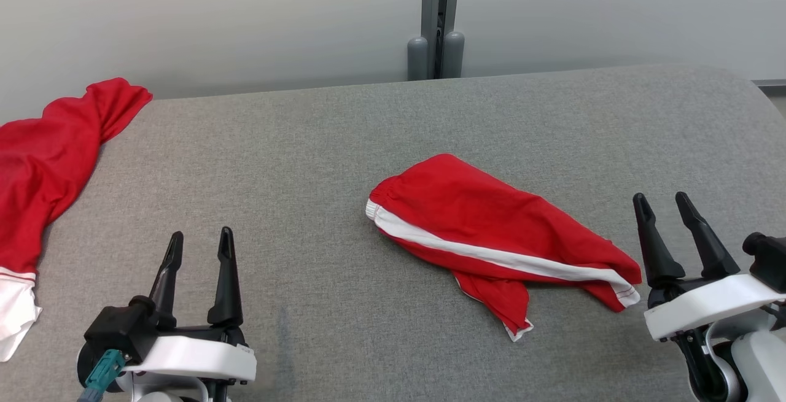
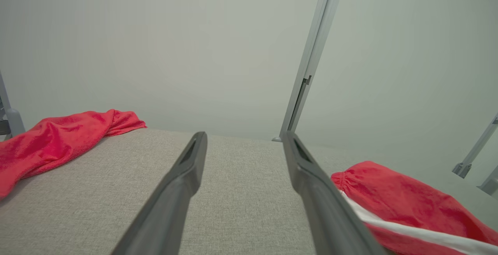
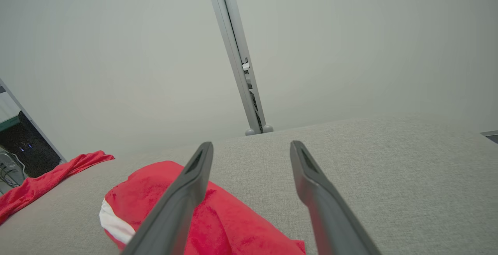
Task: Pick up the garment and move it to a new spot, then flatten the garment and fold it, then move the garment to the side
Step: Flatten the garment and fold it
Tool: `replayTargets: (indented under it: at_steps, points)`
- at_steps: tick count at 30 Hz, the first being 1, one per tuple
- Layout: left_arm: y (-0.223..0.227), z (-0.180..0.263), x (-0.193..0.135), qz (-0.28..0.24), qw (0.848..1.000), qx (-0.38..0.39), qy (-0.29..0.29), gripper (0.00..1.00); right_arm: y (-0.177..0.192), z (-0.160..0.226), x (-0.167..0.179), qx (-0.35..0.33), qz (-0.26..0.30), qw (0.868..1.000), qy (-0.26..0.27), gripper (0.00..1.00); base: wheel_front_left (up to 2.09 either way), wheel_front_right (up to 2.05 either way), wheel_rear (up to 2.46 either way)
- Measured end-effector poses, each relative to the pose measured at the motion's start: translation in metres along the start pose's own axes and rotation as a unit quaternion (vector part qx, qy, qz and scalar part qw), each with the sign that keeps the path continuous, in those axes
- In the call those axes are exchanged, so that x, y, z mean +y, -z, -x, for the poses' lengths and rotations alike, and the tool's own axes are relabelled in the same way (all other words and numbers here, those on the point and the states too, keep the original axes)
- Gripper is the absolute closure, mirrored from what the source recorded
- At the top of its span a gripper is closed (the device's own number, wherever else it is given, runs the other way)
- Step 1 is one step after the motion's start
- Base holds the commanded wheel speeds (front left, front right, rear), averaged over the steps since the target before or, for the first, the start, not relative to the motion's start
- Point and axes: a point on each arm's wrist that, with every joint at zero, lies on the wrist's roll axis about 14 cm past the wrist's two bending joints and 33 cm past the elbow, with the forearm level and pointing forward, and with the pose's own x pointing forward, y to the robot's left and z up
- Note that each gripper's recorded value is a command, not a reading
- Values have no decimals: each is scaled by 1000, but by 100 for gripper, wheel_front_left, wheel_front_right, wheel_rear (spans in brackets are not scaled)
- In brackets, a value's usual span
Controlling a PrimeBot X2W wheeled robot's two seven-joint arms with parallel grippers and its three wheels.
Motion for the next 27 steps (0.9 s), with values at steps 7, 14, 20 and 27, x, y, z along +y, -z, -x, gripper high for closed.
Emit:
replayTargets:
  at_steps: [7,14,20,27]
  points:
    - [15,-4,-13,7,999,30,26,0,2,-1,1,-3,2,1000,7,0,0,0,0]
    - [53,-17,-50,33,983,147,103,0,2,1,-6,2,8,1000,20,0,0,0,0]
    - [82,-39,-72,39,956,244,155,0,-3,-1,-18,-1,17,999,33,0,0,0,0]
    - [113,-57,-112,28,914,323,244,0,-3,3,-41,3,26,998,63,0,0,0,0]
